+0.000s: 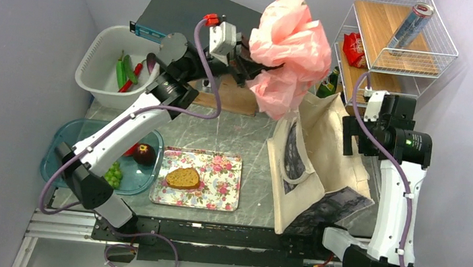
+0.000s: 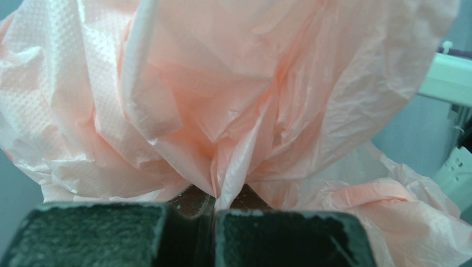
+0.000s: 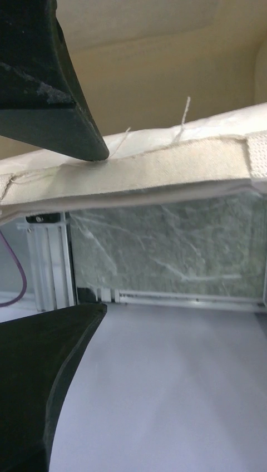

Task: Untie the knot of the grocery bags and take out the mixed food
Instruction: Place the takeout bag at the takeout bag.

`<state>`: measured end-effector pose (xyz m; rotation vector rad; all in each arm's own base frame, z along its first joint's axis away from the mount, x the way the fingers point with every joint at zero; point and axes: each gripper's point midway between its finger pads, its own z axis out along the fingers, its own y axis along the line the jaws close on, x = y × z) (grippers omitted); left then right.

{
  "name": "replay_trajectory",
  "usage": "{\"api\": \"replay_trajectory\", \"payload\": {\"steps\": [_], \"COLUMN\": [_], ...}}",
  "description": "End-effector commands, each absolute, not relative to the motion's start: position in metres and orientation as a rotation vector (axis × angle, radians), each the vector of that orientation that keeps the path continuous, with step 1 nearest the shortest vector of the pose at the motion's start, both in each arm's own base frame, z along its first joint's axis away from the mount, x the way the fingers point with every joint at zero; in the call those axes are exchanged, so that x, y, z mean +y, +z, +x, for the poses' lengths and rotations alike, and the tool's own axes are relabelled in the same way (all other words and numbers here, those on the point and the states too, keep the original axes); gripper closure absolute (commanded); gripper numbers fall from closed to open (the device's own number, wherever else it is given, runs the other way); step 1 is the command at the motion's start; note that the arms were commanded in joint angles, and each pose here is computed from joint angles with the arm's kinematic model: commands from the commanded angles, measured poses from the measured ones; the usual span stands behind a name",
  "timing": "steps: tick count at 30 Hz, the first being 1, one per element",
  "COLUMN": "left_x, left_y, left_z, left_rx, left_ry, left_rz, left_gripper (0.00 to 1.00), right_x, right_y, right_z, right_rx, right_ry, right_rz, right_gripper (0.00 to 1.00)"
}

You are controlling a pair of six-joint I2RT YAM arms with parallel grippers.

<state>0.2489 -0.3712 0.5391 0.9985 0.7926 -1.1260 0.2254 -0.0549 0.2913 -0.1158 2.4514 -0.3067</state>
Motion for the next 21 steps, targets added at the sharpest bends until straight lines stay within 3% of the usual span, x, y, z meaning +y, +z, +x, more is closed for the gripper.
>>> {"api": "replay_trajectory", "payload": {"steps": [1,4,5,7,8,15,19,21], "left_x": [-0.381,-0.39,-0.391,-0.396,-0.399,-0.452,-0.473,-0.468], "left_y": [0.59,0.6,0.602,0.604,0.604,0.591,0.537,0.484], "left_z": [0.25,0.254,0.255,0.256,0.255,0.224,0.208,0.206], "left_rx": [0.63,0.612,0.609,0.606,0.603,0.554,0.608,0.712], "left_ry": [-1.069,-1.066,-1.064,-1.061,-1.059,-1.139,-1.156,-1.135], "left_rz": [0.902,0.859,0.842,0.8,0.776,0.731,0.844,0.928], "left_gripper": [1.0,1.0,1.0,1.0,1.0,1.0,1.0,1.0], "right_x": [-0.028,-0.006,0.0,0.001,0.003,0.037,0.027,0.016], "right_y": [0.283,0.273,0.273,0.274,0.278,0.316,0.324,0.331], "right_z": [0.217,0.215,0.213,0.215,0.217,0.22,0.227,0.231], "right_rx": [2.507,2.537,2.545,2.547,2.532,2.357,2.321,2.306], "right_ry": [-0.026,0.212,0.268,0.301,0.329,0.553,0.467,0.381], "right_rz": [-0.16,-0.231,-0.249,-0.239,-0.233,-0.215,-0.165,-0.132], "right_gripper": [0.02,0.23,0.41,0.91,1.0,1.0,1.0,1.0]}}
